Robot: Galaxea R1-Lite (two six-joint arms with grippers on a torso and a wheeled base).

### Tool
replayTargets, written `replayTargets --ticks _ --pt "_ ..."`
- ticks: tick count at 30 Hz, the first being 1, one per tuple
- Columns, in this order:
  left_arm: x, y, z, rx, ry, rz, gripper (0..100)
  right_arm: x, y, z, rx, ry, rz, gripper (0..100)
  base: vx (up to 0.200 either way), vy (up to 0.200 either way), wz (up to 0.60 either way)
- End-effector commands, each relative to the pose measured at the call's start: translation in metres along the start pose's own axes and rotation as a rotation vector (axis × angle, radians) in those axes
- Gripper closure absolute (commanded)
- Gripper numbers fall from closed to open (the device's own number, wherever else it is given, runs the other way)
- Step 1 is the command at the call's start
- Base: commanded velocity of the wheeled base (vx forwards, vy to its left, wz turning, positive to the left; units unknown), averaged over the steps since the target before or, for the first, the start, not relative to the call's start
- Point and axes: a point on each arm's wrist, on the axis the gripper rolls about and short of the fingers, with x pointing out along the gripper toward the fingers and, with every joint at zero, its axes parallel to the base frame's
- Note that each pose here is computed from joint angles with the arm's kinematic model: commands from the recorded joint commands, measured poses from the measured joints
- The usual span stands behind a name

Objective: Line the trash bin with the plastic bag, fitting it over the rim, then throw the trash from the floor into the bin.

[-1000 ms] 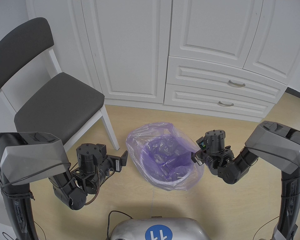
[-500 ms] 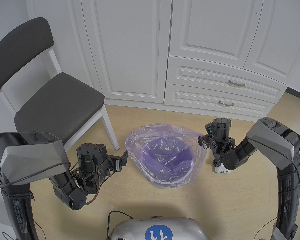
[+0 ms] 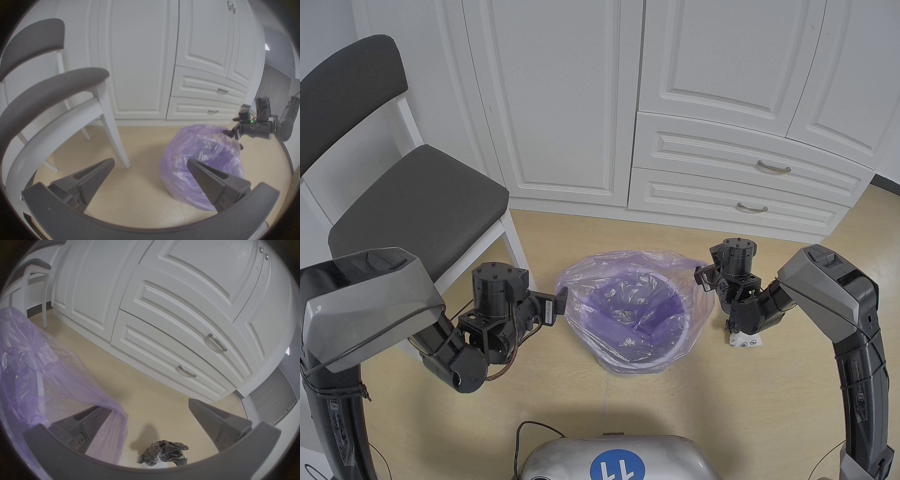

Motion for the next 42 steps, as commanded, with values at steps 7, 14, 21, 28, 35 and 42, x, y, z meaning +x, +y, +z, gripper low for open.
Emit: replayTargets --ticks 7,14,21,28,35,42 --pt "0.07 -0.016 0.019 0.031 0.092 -0.004 0 -0.013 0.009 0.006 0.036 -0.019 0.06 0 0.0 0.0 0.0" --pt "0.102 -0.007 0.007 0.028 0.128 0.031 0 -0.01 0.01 0.005 0.041 -0.026 0.073 0 0.0 0.0 0.0" --pt "0.114 -0.004 -0.003 0.024 0.138 0.04 0 -0.003 0.009 0.005 0.053 -0.035 0.064 0 0.0 0.0 0.0" --pt "0.126 0.0 0.003 0.0 0.087 0.06 0 0.013 0.012 -0.005 0.058 -0.031 0.046 0 0.0 0.0 0.0" --pt "0.136 -0.001 -0.016 0.001 0.106 0.076 0 0.034 0.017 -0.023 0.057 -0.011 0.029 0 0.0 0.0 0.0" --pt "0.151 -0.003 -0.035 0.004 0.098 0.12 0 0.042 0.016 -0.033 0.048 0.018 0.024 0 0.0 0.0 0.0"
